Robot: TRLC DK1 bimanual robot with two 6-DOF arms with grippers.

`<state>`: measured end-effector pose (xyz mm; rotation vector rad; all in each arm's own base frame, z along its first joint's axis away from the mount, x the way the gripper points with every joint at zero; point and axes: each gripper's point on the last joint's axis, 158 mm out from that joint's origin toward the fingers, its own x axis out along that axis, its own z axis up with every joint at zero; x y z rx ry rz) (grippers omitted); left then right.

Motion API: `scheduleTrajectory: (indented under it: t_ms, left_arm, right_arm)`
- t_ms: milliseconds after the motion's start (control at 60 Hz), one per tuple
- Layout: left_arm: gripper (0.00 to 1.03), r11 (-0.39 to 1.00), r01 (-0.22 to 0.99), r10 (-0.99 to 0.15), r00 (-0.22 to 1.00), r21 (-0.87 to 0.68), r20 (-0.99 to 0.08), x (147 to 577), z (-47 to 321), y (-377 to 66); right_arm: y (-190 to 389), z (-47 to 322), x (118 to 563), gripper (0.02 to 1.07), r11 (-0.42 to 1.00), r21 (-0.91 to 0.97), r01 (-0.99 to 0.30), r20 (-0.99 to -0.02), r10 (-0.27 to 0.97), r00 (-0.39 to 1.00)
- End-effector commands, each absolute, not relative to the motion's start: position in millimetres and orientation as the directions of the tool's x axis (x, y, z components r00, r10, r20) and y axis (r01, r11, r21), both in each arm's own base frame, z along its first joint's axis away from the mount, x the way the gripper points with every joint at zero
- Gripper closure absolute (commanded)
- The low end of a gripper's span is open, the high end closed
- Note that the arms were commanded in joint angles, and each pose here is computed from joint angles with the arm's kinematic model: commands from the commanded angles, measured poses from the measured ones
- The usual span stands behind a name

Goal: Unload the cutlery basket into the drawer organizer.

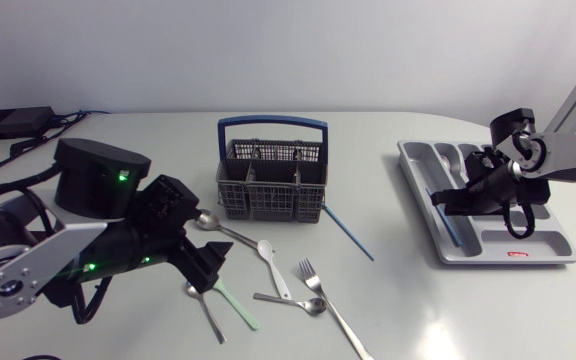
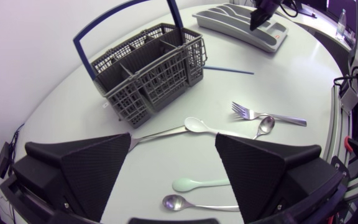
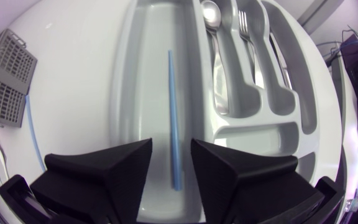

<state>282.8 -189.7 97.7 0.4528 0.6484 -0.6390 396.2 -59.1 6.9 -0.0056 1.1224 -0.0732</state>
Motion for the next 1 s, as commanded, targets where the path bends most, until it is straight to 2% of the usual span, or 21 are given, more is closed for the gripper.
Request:
scheduleTrajectory:
  t_ms: [0,150,350,467,617,650,850,900,983]
  left_arm:
    - [0.08,0.683,0.697,-0.396,0.604,0.218,-0.691,277,86,-195]
    - [0.07,0.676,0.704,-0.396,0.597,0.219,-0.698,277,81,-199]
    - [0.07,0.674,0.703,-0.387,0.598,0.228,-0.702,275,78,-197]
    - [0.07,0.675,0.702,-0.387,0.6,0.228,-0.7,274,79,-195]
    - [0.07,0.674,0.703,-0.385,0.597,0.228,-0.704,271,76,-194]
    - [0.07,0.673,0.704,-0.385,0.596,0.227,-0.705,271,75,-194]
    - [0.07,0.669,0.706,-0.383,0.597,0.233,-0.705,270,75,-193]
    - [0.07,0.667,0.707,-0.384,0.596,0.235,-0.705,270,75,-194]
    - [0.07,0.657,0.715,-0.386,0.594,0.241,-0.706,270,74,-195]
  right_arm:
    - [-30,27,390,0.33,0.998,-0.045,-0.044,-0.875,-0.019,0.483]
    - [42,34,366,0.33,0.969,-0.039,-0.244,-0.869,0.087,0.488]
    - [112,-1,344,0.34,0.907,-0.03,-0.421,-0.903,0.157,0.4]
    - [123,-24,343,0.51,0.889,-0.01,-0.459,-0.92,0.171,0.352]
    - [136,-43,340,0.53,0.862,-0.009,-0.507,-0.932,0.178,0.317]
    - [139,-47,340,0.61,0.855,-0.011,-0.518,-0.934,0.177,0.311]
    - [136,-60,337,0.87,0.843,-0.019,-0.538,-0.948,0.156,0.279]
    - [133,-63,335,0.97,0.84,-0.027,-0.542,-0.951,0.145,0.273]
    - [126,-68,328,0.99,0.831,-0.031,-0.555,-0.958,0.134,0.254]
